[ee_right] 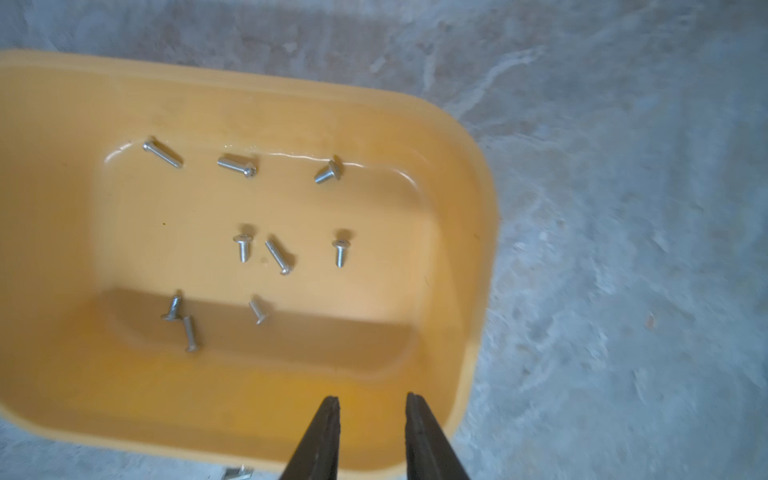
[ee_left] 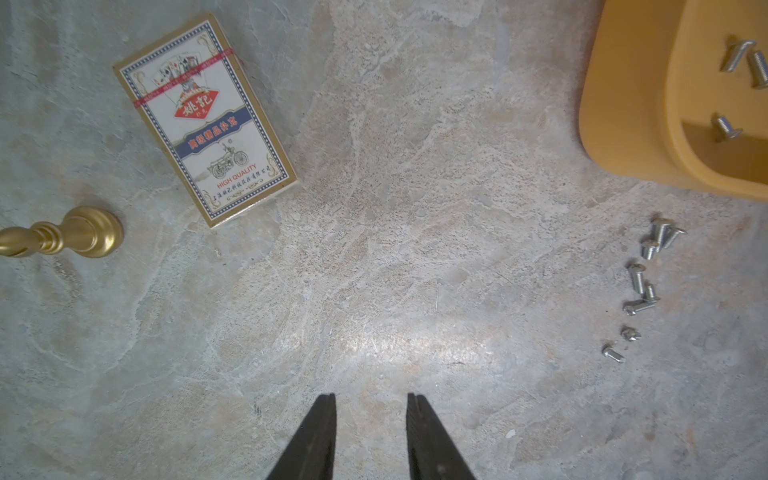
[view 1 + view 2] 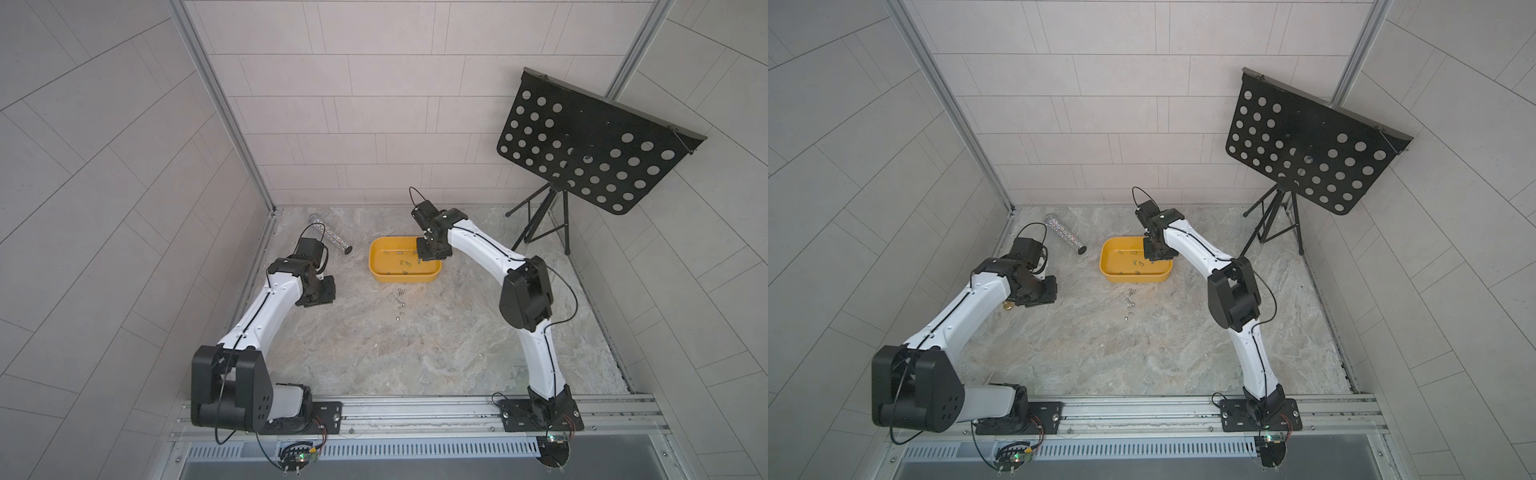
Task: Put the screws on the desktop into the storage box
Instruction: Pick up the screw from the center of the board.
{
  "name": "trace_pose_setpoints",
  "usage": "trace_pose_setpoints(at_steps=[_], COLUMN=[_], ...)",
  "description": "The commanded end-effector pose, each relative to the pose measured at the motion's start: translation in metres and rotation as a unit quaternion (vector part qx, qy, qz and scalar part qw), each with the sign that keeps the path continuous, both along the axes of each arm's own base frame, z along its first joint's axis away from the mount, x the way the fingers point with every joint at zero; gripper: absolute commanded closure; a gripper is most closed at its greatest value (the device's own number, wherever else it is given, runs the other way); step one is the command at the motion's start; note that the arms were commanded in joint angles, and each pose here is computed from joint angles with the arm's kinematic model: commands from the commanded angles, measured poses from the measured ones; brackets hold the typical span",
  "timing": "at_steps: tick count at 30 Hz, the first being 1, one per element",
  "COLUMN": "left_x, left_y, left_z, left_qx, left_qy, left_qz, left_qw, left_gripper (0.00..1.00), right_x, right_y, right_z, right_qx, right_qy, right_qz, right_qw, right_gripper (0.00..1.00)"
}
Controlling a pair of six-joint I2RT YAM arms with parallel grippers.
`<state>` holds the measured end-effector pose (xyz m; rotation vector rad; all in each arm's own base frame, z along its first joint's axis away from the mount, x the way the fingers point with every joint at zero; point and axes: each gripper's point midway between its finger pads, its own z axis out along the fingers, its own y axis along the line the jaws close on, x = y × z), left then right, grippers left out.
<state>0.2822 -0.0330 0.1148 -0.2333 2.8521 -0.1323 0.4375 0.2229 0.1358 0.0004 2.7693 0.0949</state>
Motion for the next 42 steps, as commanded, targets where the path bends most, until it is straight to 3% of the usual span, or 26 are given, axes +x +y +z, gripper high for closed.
trace_pose_setpoints(at_steps=[1,6,15,25,42], left_x=[-0.002,-0.002,-0.002,-0.002,-0.002], left_y=[0.005,0.005,0.006,0.006,0.005], left_z=[-0.001,-0.001,-0.001,-0.002,-0.003], left_qx=[0.009,0.009,0.011,0.013,0.010], left_qy=[0.002,0.000,0.000,0.003,0.004], left_qz=[-0.001,0.000,0.002,0.001,0.001], left_qw=[1.000,1.000,1.000,1.000,1.000], left_gripper=[0.65,0.65,0.65,0.65,0.65], right_x=[-0.012,-0.043,-0.078,-0.083,-0.077], right_y=[-0.026,-0.055,-0.065,-0.055,-0.027], right_z=[0.022,0.023,-0.026,-0.064,-0.096], right_qx=[0.016,0.012,0.009,0.030,0.037], right_qy=[-0.027,-0.023,0.044,0.082,0.114], right_qz=[-0.056,-0.099,-0.117,-0.137,-0.137], right_qw=[0.998,0.995,0.992,0.987,0.983], right_gripper=[0.66,0.65,0.65,0.63,0.61])
